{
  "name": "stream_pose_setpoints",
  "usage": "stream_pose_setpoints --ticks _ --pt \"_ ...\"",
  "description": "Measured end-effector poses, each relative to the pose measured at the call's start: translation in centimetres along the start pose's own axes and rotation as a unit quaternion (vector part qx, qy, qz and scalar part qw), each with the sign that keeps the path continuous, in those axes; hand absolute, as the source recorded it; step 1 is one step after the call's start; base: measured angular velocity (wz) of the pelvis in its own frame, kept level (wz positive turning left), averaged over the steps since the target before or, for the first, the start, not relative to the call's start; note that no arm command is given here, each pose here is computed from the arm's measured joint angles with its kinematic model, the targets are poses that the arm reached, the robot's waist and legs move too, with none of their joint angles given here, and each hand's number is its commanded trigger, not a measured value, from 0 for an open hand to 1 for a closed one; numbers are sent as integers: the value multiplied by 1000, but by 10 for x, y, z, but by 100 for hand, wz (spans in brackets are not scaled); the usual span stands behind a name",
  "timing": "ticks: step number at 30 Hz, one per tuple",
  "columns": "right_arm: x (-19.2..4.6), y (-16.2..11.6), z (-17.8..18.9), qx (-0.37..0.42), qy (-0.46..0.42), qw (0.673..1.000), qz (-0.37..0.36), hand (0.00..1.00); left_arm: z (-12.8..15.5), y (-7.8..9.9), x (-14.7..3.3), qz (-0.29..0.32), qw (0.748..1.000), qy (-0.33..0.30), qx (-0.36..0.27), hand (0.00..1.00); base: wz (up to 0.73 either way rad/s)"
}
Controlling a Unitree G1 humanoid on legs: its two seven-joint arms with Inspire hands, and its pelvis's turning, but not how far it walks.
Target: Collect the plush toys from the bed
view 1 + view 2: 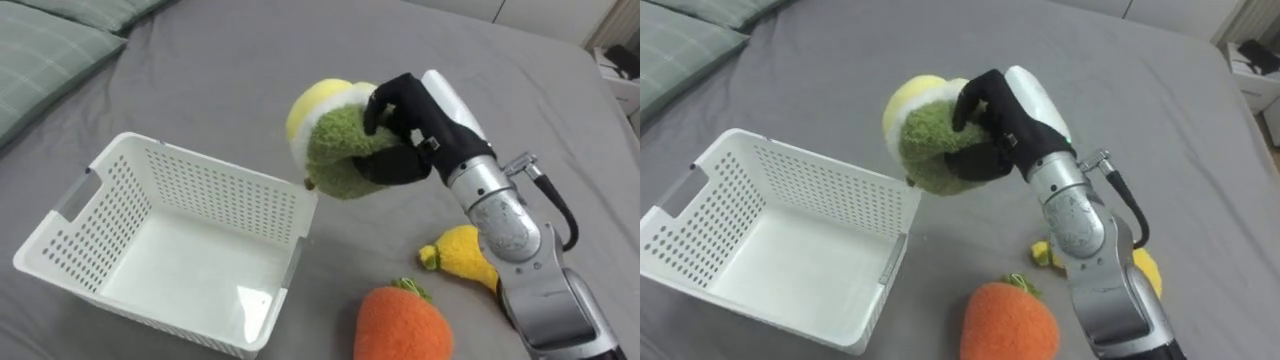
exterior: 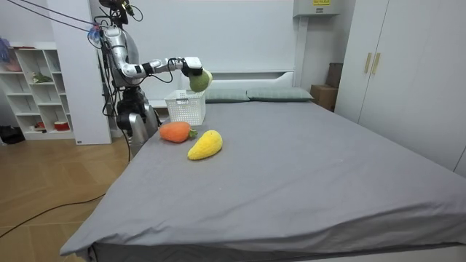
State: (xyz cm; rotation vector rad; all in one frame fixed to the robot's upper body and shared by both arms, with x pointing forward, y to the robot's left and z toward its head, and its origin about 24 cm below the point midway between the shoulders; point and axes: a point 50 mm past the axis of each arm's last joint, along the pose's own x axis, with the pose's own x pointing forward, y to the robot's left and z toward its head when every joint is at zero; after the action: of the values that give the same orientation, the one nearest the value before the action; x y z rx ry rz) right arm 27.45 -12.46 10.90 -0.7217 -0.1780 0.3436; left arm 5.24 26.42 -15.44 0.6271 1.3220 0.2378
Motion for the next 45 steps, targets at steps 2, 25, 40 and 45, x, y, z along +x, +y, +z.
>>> stream_pose_setpoints --ticks 2,25,40,45 --pt "1 4 5 2 -10 1000 15 100 -1 -1 0 -6 1000 0 6 0 0" --pt "4 62 32 20 -54 985 161 0 31 2 1 -10 997 -57 56 0 2" --pt "3 68 33 11 -50 983 175 0 38 8 2 0 995 -70 69 0 3" --pt "3 68 33 11 -47 985 168 0 37 8 2 -1 995 -67 69 0 0"
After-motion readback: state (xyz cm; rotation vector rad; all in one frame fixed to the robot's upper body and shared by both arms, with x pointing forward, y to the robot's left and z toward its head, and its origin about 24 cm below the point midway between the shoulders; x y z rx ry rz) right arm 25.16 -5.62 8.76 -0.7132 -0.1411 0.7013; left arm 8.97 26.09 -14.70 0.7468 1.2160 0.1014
